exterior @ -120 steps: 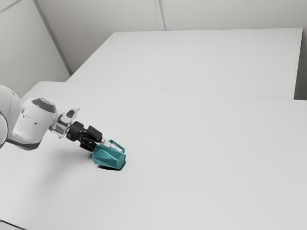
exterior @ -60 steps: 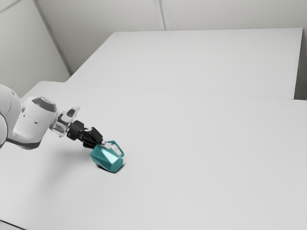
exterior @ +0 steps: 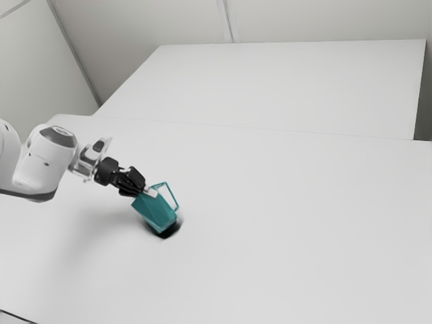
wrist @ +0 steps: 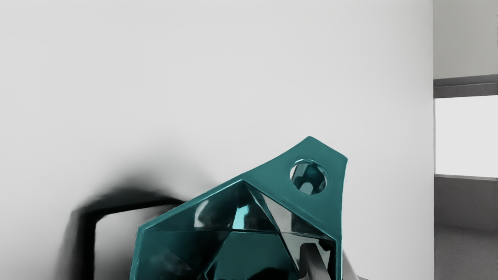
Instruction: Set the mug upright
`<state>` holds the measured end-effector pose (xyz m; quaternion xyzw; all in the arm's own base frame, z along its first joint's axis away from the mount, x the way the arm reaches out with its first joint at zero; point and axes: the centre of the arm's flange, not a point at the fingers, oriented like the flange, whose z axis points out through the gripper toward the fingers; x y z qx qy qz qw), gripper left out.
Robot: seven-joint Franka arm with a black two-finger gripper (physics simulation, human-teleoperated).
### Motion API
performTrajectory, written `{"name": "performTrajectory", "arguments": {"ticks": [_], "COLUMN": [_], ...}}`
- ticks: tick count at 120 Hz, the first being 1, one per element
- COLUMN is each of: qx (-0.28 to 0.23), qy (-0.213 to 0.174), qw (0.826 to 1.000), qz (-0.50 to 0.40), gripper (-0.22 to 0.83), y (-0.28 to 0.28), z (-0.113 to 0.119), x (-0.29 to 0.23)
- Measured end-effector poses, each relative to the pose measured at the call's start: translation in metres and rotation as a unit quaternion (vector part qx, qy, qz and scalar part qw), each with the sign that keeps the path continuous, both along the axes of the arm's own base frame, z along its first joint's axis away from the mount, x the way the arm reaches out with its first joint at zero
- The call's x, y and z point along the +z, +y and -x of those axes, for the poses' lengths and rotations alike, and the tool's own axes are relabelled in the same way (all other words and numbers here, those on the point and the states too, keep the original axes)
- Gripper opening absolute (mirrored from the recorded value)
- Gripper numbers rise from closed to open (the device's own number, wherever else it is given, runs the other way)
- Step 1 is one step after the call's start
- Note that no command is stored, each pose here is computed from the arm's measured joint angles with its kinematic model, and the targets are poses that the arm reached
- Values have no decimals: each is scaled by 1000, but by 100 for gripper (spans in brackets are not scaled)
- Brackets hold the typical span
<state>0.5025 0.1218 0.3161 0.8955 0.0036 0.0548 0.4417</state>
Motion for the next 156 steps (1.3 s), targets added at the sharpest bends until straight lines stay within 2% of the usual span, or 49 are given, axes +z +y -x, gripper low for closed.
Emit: {"name": "performTrajectory", "arguments": {"ticks": [23, 88, 131, 156], "qx": [-4, -16, -30, -40], "qy": [-2, 49, 72, 93], "qw": [1000, 994, 979, 962], "qz": [1, -100, -190, -254], "gripper": [-17, -17, -17, -17], "y": [-17, -11, -29, -46], "z": [-5, -11, -34, -44], "x": [22, 73, 108, 113]}}
